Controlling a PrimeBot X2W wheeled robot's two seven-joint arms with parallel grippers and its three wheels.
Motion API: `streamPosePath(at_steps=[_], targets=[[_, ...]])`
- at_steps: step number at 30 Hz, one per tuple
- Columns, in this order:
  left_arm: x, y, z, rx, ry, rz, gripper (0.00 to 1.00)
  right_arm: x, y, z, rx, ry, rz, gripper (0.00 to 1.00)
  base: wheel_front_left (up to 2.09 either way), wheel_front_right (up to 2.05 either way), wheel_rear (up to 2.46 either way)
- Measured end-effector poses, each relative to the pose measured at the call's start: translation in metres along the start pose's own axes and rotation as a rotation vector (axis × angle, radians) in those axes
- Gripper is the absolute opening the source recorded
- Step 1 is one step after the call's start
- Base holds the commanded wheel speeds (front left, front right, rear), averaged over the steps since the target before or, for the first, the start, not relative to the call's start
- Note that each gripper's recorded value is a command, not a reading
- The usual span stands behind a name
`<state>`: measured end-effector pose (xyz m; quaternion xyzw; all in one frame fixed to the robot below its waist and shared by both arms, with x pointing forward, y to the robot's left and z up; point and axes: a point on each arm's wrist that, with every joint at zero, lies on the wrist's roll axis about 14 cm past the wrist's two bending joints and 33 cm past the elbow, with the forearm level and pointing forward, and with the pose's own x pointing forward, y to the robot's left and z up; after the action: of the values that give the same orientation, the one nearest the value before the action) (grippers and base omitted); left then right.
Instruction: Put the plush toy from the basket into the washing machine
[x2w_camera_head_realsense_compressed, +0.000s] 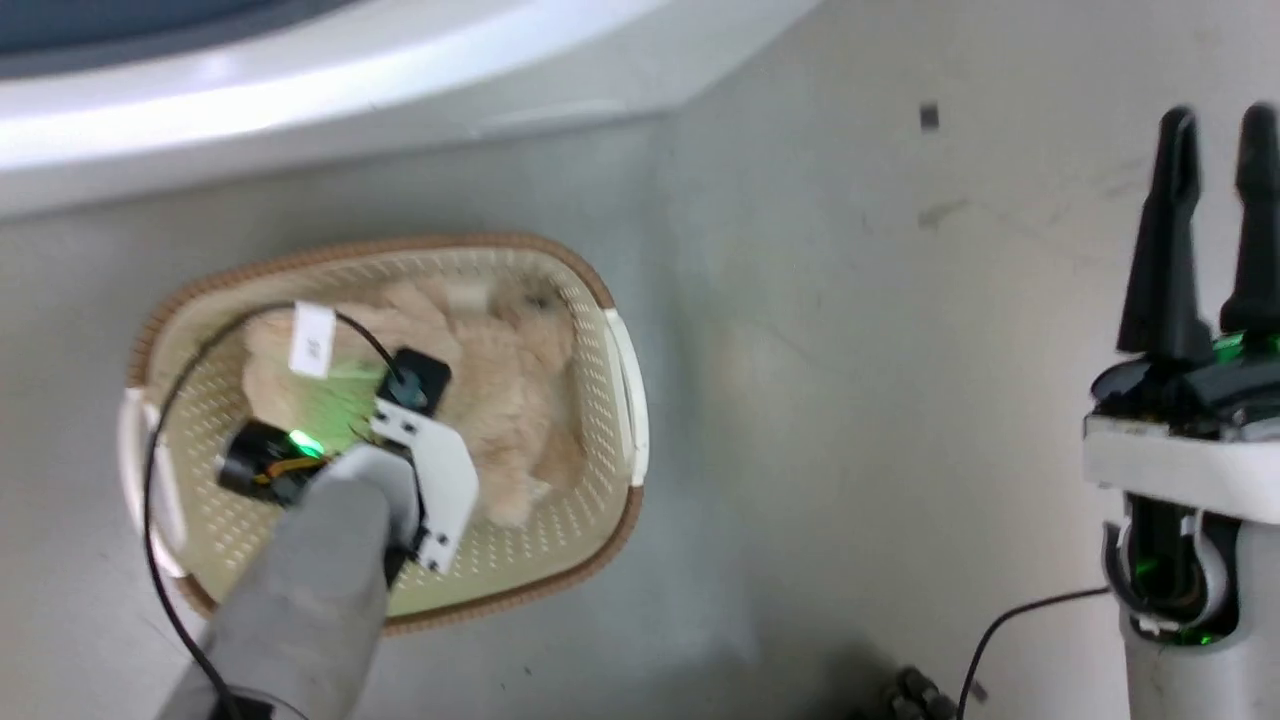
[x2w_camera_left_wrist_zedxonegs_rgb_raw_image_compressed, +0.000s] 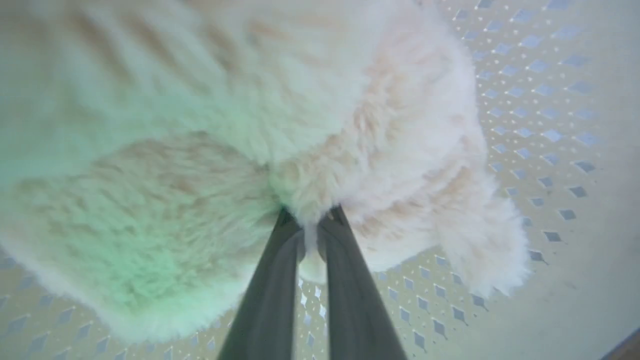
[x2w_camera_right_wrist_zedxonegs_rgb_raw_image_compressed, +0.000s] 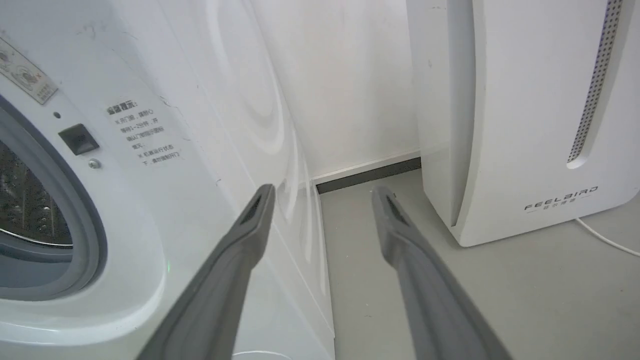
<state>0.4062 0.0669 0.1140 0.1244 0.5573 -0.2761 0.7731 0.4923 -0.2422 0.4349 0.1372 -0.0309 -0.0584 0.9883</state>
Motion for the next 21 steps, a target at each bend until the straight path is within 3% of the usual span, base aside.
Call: streamPosePath(at_steps=[21], targets=[[-0.152,-0.004,0.06,-0.045,-0.465,0.138,0.0,-0.06,0.06,0.075,0.057,-0.1,0.133,1.0,0.0,0.0,0.0]])
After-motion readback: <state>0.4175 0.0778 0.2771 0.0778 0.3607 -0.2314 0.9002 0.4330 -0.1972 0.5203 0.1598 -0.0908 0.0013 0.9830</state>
